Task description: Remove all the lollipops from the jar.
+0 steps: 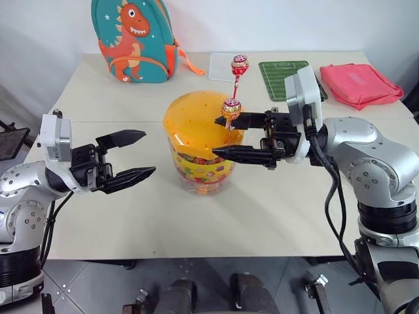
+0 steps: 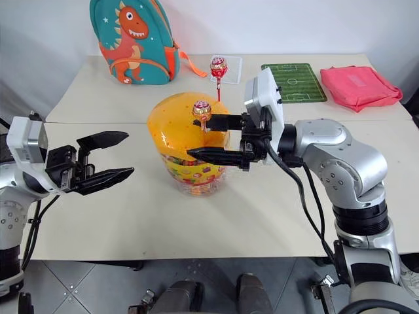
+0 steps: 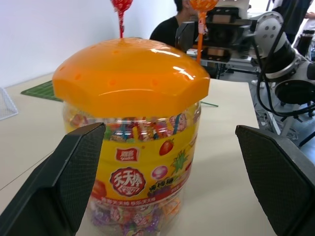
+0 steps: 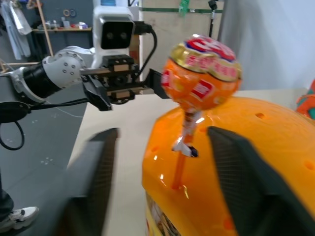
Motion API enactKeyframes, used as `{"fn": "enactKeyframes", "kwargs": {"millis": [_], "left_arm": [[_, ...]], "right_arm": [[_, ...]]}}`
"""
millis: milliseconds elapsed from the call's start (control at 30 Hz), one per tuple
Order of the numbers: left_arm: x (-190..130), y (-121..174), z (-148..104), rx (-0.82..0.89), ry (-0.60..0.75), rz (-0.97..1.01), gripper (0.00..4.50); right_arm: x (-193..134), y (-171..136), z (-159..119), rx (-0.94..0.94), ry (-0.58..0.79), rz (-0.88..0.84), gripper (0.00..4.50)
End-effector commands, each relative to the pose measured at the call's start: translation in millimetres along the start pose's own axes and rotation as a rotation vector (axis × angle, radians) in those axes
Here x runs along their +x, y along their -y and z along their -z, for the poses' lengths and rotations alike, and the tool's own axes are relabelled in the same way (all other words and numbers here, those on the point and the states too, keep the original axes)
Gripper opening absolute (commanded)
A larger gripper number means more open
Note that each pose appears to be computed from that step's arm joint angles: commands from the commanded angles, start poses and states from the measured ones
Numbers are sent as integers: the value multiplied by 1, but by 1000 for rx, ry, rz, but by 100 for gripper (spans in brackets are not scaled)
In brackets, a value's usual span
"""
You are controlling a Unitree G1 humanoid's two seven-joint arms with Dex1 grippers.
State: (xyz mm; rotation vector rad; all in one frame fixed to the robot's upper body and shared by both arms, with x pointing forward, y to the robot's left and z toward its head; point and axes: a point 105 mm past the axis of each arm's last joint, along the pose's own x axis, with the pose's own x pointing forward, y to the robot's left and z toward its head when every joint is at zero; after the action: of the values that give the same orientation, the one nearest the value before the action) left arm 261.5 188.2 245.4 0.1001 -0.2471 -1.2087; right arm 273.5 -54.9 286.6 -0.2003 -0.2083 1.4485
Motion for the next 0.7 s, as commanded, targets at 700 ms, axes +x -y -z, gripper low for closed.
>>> {"fn": "enactKeyframes", "kwargs": {"millis": [700], "left_arm": [[22,23,1,102,-27,159,450]], "right_arm": [[-194,83,6,170,-417,822,4]]}}
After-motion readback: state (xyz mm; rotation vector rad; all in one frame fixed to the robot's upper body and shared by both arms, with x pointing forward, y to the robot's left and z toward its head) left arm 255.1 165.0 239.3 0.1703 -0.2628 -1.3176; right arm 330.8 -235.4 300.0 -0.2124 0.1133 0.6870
